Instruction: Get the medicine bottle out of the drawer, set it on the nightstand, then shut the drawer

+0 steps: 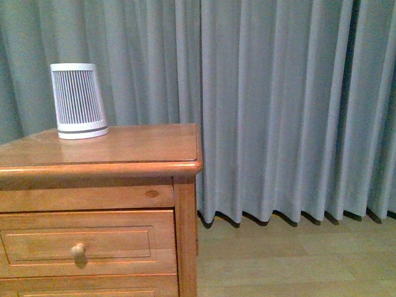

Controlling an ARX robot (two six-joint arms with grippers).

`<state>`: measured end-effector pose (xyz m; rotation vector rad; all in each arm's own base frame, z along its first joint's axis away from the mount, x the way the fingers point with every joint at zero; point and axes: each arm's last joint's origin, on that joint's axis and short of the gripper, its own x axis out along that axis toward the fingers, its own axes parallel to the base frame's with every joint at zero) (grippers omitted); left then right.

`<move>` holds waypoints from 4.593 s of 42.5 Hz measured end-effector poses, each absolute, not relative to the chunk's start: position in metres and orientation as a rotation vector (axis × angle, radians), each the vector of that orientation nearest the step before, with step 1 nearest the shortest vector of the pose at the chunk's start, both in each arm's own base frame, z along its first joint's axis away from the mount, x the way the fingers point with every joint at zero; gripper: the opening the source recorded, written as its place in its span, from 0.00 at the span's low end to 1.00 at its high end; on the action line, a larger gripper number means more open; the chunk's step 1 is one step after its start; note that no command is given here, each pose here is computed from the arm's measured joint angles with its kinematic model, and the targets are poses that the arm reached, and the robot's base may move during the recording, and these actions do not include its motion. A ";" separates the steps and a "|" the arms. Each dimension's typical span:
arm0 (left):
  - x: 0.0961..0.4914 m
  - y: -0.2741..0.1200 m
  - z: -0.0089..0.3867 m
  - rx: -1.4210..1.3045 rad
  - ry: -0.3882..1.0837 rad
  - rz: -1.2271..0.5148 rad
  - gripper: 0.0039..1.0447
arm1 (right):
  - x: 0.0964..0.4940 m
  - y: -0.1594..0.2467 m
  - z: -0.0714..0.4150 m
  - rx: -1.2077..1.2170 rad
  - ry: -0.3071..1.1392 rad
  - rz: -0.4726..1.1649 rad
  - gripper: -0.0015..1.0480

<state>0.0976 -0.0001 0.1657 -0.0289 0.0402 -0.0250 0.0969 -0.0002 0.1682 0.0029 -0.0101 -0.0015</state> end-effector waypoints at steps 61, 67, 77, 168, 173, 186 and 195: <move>0.395 -0.036 0.081 -0.088 0.337 -0.157 0.94 | 0.097 0.000 0.168 0.002 -0.010 -0.002 0.93; 0.403 -0.030 0.071 -0.068 0.343 -0.143 0.94 | 0.097 0.000 0.168 0.003 -0.010 -0.002 0.93; 0.412 -0.025 0.059 -0.034 0.343 -0.137 0.94 | 0.097 0.000 0.168 0.003 -0.010 -0.002 0.93; 0.395 0.002 0.047 -0.028 0.360 -0.118 0.23 | 0.097 0.000 0.168 0.003 -0.010 -0.002 0.93; 0.369 0.004 0.047 -0.029 0.372 -0.126 0.23 | 0.097 0.000 0.168 0.002 -0.010 -0.002 0.93; 0.308 0.018 0.048 -0.048 0.416 -0.139 0.23 | 0.097 0.000 0.168 0.003 -0.010 -0.002 0.93; 0.291 0.021 0.050 -0.058 0.434 -0.139 0.23 | 0.097 0.000 0.168 0.003 -0.010 -0.002 0.93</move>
